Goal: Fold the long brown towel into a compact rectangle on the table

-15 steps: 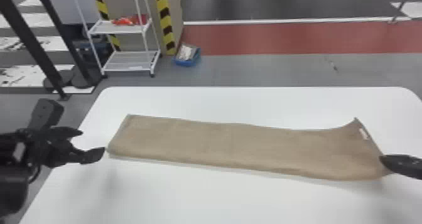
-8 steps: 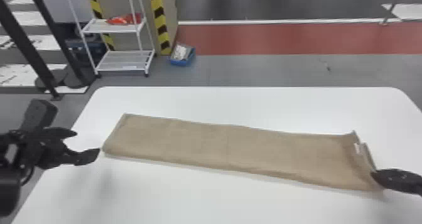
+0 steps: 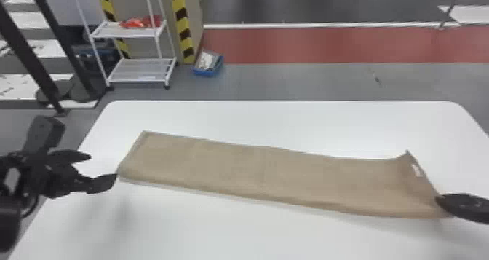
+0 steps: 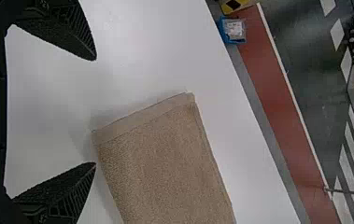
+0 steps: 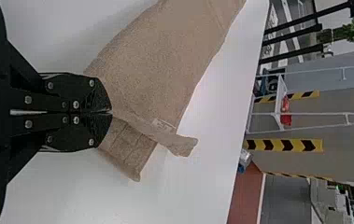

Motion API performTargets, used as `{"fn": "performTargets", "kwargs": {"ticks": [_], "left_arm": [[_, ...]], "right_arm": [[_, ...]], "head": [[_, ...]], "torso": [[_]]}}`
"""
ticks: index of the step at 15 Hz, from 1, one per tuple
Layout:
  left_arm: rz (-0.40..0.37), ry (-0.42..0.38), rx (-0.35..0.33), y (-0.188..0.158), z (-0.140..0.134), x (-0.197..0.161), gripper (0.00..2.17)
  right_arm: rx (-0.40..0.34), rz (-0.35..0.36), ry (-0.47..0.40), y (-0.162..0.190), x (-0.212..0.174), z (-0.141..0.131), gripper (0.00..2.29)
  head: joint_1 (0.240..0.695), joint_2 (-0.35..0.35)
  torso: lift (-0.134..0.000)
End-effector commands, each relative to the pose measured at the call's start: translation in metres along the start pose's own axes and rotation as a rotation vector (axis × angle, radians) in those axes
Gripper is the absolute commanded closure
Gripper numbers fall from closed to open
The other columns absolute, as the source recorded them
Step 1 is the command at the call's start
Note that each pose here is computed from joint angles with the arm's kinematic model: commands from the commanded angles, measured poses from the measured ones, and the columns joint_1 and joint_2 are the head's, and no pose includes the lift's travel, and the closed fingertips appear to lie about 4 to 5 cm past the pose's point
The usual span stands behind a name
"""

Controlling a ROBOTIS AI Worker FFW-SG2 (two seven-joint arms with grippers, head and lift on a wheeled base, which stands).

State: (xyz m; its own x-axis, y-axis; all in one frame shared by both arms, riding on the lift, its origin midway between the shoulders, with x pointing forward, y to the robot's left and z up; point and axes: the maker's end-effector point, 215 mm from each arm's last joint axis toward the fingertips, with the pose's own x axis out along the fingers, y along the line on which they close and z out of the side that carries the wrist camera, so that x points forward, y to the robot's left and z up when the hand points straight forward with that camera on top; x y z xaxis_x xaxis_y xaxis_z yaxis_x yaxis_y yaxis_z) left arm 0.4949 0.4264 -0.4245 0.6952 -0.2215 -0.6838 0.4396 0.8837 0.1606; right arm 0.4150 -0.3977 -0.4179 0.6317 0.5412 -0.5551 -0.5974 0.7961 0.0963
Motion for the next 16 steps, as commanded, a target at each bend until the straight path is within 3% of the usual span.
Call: {"fn": "performTargets", "kwargs": {"ticks": [1, 4, 7, 8, 12, 16], "left_arm": [[-0.038, 0.002, -0.089, -0.01, 0.009, 0.007, 0.09], [-0.087, -0.009, -0.241, -0.021, 0.03, 0.015, 0.18], [-0.144, 0.046, -0.456, -0.033, 0.032, 0.022, 0.29], [-0.137, 0.072, -0.492, -0.032, 0.03, 0.028, 0.33], [-0.126, 0.116, -0.539, -0.029, 0.042, 0.058, 0.42], [-0.103, 0.113, -0.516, -0.02, 0.062, 0.072, 0.48]], "right_arm": [[-0.007, -0.001, 0.008, 0.0, 0.0, -0.005, 1.21], [-0.013, 0.002, 0.019, 0.002, 0.0, -0.009, 1.21], [-0.012, 0.003, 0.027, 0.004, 0.0, -0.015, 1.21], [-0.018, 0.002, 0.026, 0.004, 0.0, -0.015, 1.21], [-0.016, 0.006, 0.035, 0.007, 0.0, -0.021, 1.21], [-0.02, 0.0, 0.035, 0.007, -0.005, -0.025, 1.21]], "head": [[0.695, 0.043], [0.695, 0.014], [0.695, -0.008], [0.695, -0.011], [0.695, -0.019], [0.695, -0.031]], "torso": [[-0.124], [-0.124], [-0.124], [-0.124], [-0.124], [-0.124]]}}
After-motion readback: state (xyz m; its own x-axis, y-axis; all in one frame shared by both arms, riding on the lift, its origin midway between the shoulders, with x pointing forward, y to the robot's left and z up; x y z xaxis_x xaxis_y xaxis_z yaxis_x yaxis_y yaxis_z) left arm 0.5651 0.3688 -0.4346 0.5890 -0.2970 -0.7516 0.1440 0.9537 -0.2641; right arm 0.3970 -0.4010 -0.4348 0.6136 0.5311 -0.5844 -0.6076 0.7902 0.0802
